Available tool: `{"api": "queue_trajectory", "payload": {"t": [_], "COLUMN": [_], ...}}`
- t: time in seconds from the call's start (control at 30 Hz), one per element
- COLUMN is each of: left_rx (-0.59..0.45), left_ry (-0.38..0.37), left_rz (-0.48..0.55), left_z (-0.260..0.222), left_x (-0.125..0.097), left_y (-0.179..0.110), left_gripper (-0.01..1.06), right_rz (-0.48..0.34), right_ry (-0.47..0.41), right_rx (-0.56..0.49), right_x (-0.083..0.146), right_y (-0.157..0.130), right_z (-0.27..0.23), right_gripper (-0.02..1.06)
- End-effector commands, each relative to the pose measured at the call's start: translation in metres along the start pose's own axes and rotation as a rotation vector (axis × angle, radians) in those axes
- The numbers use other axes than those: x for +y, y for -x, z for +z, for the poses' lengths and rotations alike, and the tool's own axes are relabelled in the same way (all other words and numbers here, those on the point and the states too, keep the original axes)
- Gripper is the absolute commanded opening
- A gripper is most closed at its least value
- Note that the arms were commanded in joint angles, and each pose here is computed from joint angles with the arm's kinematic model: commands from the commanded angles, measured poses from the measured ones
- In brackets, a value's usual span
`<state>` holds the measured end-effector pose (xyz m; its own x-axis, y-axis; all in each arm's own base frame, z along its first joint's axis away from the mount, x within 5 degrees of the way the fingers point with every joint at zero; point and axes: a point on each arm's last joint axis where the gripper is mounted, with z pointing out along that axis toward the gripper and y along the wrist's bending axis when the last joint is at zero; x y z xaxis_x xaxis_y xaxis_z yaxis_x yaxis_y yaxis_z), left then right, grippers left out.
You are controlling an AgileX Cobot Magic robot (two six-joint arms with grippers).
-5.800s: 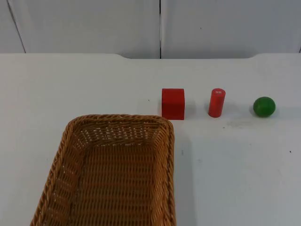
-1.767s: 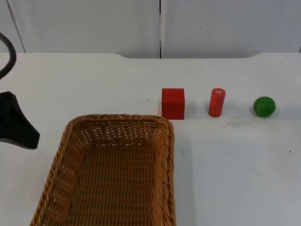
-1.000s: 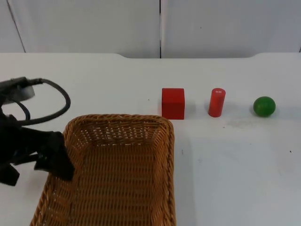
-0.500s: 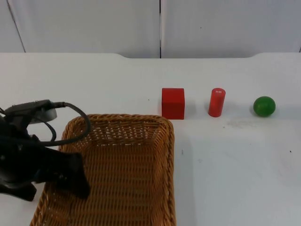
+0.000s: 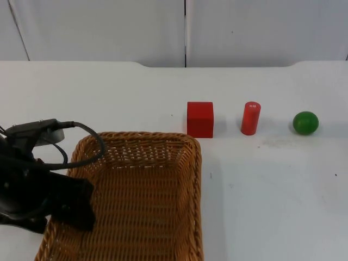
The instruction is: Pick up the basket with the left hand and place the object to the left of the red cylinder into the basket with the right hand.
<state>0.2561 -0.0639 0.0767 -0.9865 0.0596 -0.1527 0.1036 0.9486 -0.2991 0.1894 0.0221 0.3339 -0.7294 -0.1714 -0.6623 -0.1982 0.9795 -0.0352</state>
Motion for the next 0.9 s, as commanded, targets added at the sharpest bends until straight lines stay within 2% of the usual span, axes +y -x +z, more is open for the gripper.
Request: {"api": "queue_trajectory", "payload": {"t": [0.0,0.03,0.13,0.2,0.23,0.3,0.37,0.87], "left_rx": [0.001,0.001,0.018,0.031,0.031,0.036,0.039,0.096], "left_ry": [-0.012,-0.012,-0.029,-0.042,-0.042,-0.046,-0.047,-0.110], "left_rz": [-0.027,-0.027,-0.034,-0.034,-0.034,-0.034,-0.069,-0.090], "left_z": [0.0022,0.0022,0.0021,0.0021,0.0021,0.0020,0.0020,0.0012], "left_x": [-0.0018,-0.0018,-0.0034,-0.0045,-0.0045,-0.0050,-0.0051,-0.0111], "left_y": [-0.0002,-0.0002,-0.0017,-0.0029,-0.0029,-0.0033,-0.0035,-0.0083], "left_gripper": [0.56,0.56,0.35,0.16,0.16,-0.01,0.00,0.00], "right_rz": [-0.017,-0.017,-0.029,-0.029,-0.029,-0.029,-0.020,-0.031], "right_ry": [-0.015,-0.015,-0.029,-0.029,-0.029,-0.029,-0.023,-0.035], "right_rx": [-0.006,-0.006,-0.004,-0.004,-0.004,-0.004,-0.005,-0.001], "right_x": [-0.0022,-0.0022,-0.0034,-0.0034,-0.0034,-0.0034,-0.0029,-0.0039], "right_y": [0.0013,0.0013,0.0011,0.0011,0.0011,0.0011,0.0012,0.0008], "right_z": [-0.0015,-0.0015,-0.0015,-0.0015,-0.0015,-0.0015,-0.0015,-0.0015], "right_gripper": [1.05,1.05,1.05,1.05,1.05,1.05,1.05,1.05]}}
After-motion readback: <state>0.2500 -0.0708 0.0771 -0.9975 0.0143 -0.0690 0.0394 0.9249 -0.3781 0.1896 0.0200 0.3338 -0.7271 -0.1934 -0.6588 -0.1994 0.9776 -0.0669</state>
